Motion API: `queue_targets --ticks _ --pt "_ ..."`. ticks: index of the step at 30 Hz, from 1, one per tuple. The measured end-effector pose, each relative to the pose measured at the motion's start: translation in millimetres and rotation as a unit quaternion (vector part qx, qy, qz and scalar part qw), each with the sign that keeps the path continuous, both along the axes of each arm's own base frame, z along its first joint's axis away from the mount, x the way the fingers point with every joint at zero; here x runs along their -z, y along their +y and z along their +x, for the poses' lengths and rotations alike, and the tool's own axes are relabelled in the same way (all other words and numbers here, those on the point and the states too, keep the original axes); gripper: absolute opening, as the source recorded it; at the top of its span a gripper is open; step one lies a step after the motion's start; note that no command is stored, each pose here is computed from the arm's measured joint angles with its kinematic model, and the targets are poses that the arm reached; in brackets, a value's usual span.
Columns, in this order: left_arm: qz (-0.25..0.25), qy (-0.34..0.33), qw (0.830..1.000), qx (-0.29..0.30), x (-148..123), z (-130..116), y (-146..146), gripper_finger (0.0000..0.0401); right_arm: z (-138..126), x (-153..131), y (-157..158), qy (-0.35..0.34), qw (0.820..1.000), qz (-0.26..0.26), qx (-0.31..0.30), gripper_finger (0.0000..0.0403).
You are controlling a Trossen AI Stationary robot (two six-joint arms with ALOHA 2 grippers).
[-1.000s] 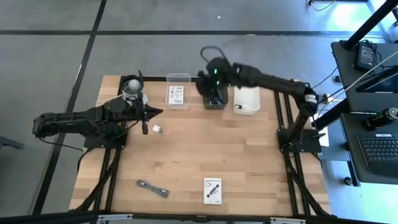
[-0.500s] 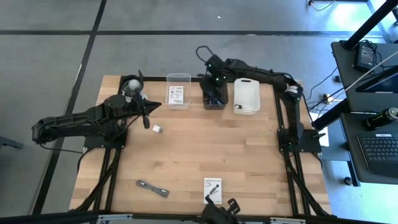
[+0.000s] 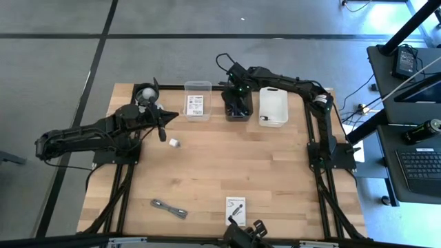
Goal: Pick and place items into bin
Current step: Put the white card reader box into the transparent bin
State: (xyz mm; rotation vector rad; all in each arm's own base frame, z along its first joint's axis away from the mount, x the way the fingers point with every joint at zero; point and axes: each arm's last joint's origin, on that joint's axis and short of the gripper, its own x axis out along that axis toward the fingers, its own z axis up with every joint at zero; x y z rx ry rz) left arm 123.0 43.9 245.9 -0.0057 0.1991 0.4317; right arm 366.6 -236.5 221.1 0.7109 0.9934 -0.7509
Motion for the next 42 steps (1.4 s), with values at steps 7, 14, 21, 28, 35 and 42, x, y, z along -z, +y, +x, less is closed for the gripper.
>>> queue_targets --ticks 7,14,21,28,35,42 --pt "0.0 -0.003 1.0 0.0 -1 0 0 0.0002 -8 -14 5 0.006 1.0 0.003 0.0 0.0169" --pt "-0.01 0.001 0.999 0.035 1 3 -1 0.0002 -23 -58 45 0.044 0.998 -0.052 0.007 0.0169" --pt "-0.044 0.026 0.996 0.078 9 15 -11 0.0002 -42 -68 120 0.019 0.997 -0.058 -0.038 0.0134" --pt "-0.085 0.073 0.985 0.133 18 37 -34 0.0002 -83 -38 203 -0.03 0.999 -0.011 -0.03 0.0086" --pt "-0.07 0.118 0.979 0.148 2 82 -67 0.0002 -127 -11 265 -0.08 0.995 0.049 -0.016 0.0045" --pt "-0.089 0.141 0.976 0.137 -9 141 -106 0.0002 -153 -7 318 -0.095 0.989 0.075 -0.08 0.0008"
